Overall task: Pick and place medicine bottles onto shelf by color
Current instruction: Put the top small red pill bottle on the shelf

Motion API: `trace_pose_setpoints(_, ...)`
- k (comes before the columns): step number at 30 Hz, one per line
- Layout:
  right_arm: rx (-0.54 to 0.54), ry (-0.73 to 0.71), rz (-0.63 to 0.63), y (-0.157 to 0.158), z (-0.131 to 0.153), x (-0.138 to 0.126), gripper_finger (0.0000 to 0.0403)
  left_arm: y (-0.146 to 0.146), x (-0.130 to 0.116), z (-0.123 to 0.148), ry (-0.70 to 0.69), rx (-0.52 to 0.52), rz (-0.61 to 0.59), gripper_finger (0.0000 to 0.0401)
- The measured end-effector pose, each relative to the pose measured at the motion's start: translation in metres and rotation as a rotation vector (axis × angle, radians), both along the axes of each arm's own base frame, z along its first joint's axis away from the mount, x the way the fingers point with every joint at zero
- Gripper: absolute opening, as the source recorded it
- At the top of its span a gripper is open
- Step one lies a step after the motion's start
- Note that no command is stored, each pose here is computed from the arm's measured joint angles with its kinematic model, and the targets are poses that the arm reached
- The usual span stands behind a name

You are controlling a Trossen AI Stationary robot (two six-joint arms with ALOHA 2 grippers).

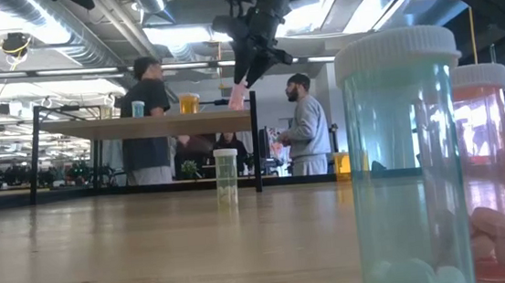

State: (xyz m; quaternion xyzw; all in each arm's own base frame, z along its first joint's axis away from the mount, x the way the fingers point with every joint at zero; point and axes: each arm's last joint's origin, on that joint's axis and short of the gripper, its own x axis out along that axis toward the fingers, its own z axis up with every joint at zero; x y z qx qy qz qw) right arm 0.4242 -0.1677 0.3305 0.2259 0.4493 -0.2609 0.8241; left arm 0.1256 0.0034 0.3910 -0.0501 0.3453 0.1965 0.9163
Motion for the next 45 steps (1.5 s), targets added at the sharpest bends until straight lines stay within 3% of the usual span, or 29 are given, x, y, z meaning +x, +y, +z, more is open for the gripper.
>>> trace_pose_setpoints(16,-0.019,-0.061,-0.028,-0.002,0.004,0.004,0.0127,0.0,0.0,0.0,0.0,0.0,0.0,0.0)
trace_pose_setpoints(22,0.077,-0.124,0.045,0.001,0.005,0.007,0.0127,0.0,0.0,0.0,0.001,0.0,0.0,0.0)
trace_pose_setpoints(33,0.101,0.058,0.174,0.012,0.004,-0.009,0.0127,0.0,-0.001,-0.001,0.014,0.001,-0.001,0.0)
trace_pose_setpoints(40,0.05,0.09,0.303,0.02,0.004,-0.008,0.0127,0.0,-0.001,-0.001,0.014,0.001,0.0,0.0)
trace_pose_setpoints(45,-0.042,0.092,0.305,0.017,0.004,-0.004,0.0127,0.0,-0.001,-0.001,0.011,0.0,0.0,0.0)
